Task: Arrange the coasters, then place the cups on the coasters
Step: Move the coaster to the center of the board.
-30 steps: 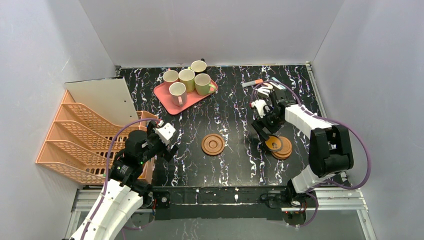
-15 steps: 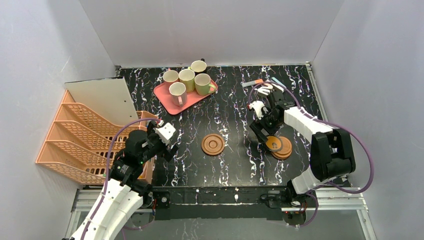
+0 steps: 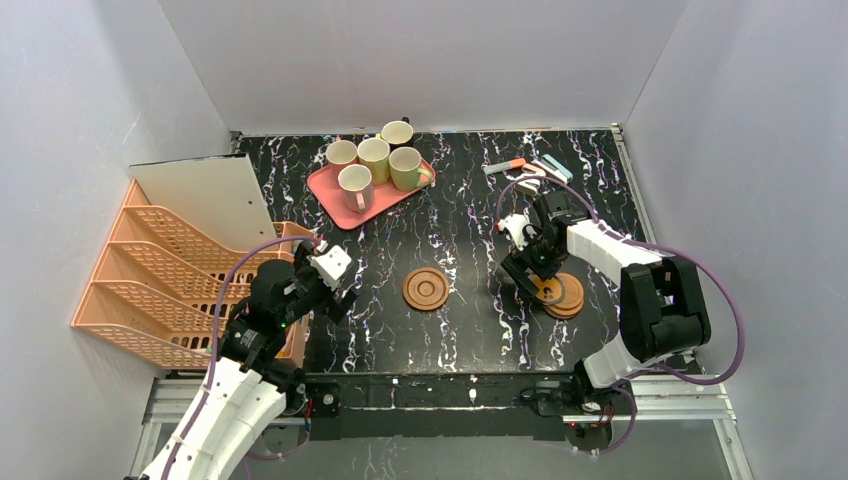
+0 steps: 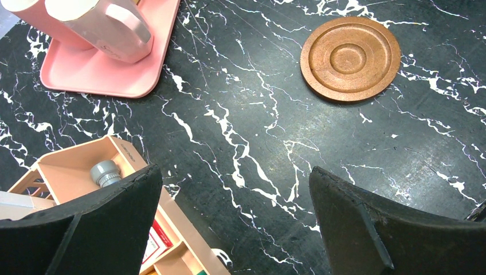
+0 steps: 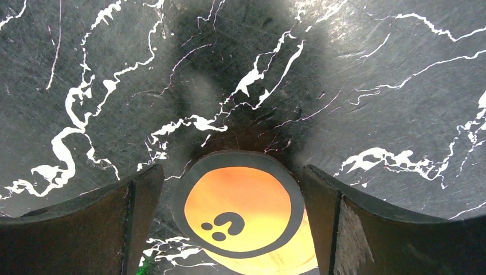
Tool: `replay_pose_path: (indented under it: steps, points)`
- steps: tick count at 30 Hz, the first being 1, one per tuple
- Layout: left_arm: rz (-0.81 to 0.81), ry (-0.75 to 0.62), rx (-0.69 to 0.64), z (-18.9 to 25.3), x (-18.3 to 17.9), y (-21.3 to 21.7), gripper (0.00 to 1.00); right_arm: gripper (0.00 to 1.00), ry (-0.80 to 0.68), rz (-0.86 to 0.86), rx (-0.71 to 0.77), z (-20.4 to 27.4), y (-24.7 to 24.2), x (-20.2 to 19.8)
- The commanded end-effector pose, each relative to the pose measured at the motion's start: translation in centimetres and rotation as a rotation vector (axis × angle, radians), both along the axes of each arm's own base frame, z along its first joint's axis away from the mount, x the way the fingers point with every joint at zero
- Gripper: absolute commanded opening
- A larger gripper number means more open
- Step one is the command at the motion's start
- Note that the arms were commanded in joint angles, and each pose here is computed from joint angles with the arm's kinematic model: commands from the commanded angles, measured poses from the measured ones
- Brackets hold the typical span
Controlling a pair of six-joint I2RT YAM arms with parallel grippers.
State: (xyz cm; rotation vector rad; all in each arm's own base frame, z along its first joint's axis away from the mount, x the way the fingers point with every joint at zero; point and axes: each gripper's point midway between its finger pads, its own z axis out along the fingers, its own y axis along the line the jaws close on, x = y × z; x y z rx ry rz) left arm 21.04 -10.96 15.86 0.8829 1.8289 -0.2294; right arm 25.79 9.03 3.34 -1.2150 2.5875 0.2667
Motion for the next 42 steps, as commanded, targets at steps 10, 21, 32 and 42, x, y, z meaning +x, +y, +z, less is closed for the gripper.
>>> replay_pose_path:
  steps: [10,21,32,42]
  points:
    - [-0.014,0.015,-0.002,-0.4,-0.2,-0.1,0.98,0.98,-0.016,0.006,-0.034,-0.5,-0.7,0.1]
    - [-0.020,0.020,-0.002,-0.5,-0.3,-0.2,0.98,0.75,-0.020,0.016,-0.029,-0.2,-0.5,0.2]
    - [-0.022,0.022,-0.001,-0.5,-0.3,-0.3,0.98,0.85,-0.075,0.065,0.016,1.9,1.5,0.4]
    - [-0.024,0.024,0.000,-0.5,-0.3,-0.3,0.98,0.99,-0.077,0.089,-0.003,1.9,1.0,0.0]
